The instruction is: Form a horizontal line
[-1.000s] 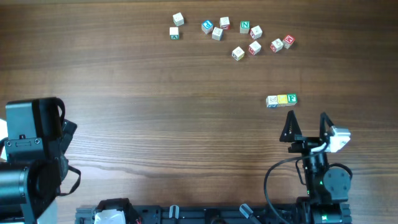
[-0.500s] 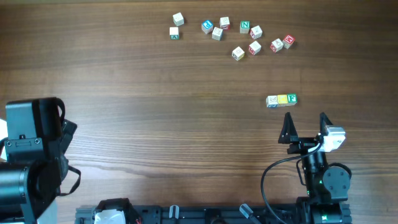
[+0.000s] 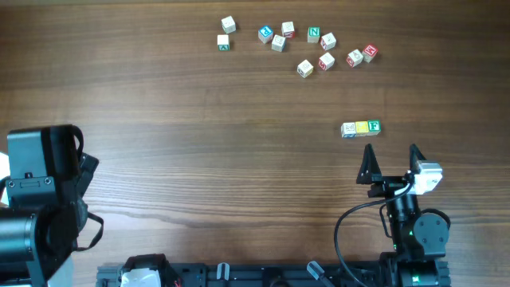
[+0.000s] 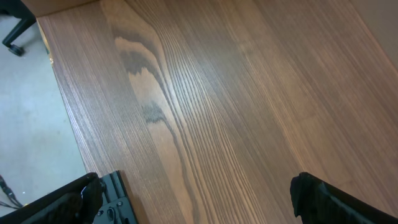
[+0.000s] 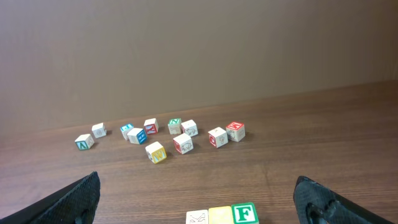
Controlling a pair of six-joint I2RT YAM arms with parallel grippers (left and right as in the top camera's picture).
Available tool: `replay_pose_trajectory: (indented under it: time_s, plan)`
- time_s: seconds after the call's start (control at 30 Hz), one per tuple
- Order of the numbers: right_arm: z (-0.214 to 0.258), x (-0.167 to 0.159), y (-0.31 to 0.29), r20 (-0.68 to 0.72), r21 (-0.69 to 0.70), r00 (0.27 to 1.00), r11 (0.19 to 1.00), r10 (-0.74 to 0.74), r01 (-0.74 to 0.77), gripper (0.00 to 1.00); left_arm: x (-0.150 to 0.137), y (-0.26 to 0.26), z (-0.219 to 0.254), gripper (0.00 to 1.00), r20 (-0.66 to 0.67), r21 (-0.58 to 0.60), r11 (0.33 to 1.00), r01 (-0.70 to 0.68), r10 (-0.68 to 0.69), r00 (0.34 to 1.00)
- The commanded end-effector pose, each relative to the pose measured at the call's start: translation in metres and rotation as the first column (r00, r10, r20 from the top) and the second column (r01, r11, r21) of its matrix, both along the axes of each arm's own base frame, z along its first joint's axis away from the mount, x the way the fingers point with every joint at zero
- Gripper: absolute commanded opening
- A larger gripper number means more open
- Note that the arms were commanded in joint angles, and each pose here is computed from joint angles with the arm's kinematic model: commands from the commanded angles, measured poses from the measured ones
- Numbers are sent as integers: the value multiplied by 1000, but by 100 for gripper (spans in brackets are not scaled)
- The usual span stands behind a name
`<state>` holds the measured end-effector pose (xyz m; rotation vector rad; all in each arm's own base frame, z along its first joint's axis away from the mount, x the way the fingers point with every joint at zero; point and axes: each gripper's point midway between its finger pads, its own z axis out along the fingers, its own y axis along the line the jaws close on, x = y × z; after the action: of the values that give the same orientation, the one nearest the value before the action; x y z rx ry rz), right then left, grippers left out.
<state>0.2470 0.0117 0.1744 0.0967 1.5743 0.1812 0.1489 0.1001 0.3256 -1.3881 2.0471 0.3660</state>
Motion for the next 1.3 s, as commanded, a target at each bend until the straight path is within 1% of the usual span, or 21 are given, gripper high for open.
replay_pose_trajectory:
  time_s: [0.0,0.07,0.13,0.2,0.27,0.33,0.4,0.43,0.5,0.57,0.6,0.7,0.8,0.87,0.97,1.0,1.13,1.2,1.27]
  plan:
    - [1,-1,3,9,-19,1000,1000,17,-17,100,-5,3,4,100,14,17,1000,-12,12,1000]
    - [1,-1,3,9,-19,1000,1000,17,-17,100,-6,3,8,100,46,24,1000,-9,8,999]
    - [1,-1,3,9,-19,1000,1000,17,-17,100,-7,-1,18,100,142,11,1000,15,-16,990]
    - [1,-1,3,9,-19,1000,1000,17,-17,100,-3,-5,33,100,205,69,991,115,-127,970]
    - [1,-1,3,9,-19,1000,1000,17,-17,100,9,-13,51,100,303,181,953,244,-290,908]
    - [1,-1,3,9,-19,1000,1000,17,-17,100,22,-23,56,100,370,263,910,321,-403,837]
    - [1,-1,3,9,-19,1000,1000,17,-17,100,36,-36,53,100,442,335,860,384,-504,742]
    - [1,-1,3,9,-19,1000,1000,17,-17,100,49,-49,40,100,505,378,825,420,-564,653]
    - [1,-1,3,9,-19,1000,1000,17,-17,100,61,-61,20,100,562,411,794,448,-608,561]
    - [1,-1,3,9,-19,1000,1000,17,-17,99,67,-71,-3,100,594,436,768,469,-637,491]
    - [1,-1,3,9,-19,1000,1000,17,-17,100,70,-75,-20,100,605,447,757,476,-648,463]
    - [1,-1,3,9,-19,1000,1000,17,-17,100,81,-82,-74,100,622,468,738,486,-666,411]
    - [1,-1,3,9,-19,1000,1000,17,-17,100,89,-85,-100,100,630,492,725,481,-678,378]
    - [1,-1,3,9,-19,1000,1000,17,-17,100,93,-91,-115,100,570,556,669,493,-739,360]
    - [1,-1,3,9,-19,1000,1000,17,-17,100,97,-97,-137,100,479,601,599,530,-800,361]
    - [1,-1,3,9,-19,1000,1000,17,-17,100,97,-98,-144,100,463,608,586,536,-810,361]
    - [1,-1,3,9,-19,1000,1000,17,-17,100,97,-98,-167,100,431,574,583,575,-812,392]
    - [1,-1,3,9,-19,1000,1000,17,-17,100,97,-98,-168,100,383,605,547,579,-837,390]
    - [1,-1,3,9,-19,1000,1000,17,-17,99,97,-98,-168,100,373,610,539,581,-842,390]
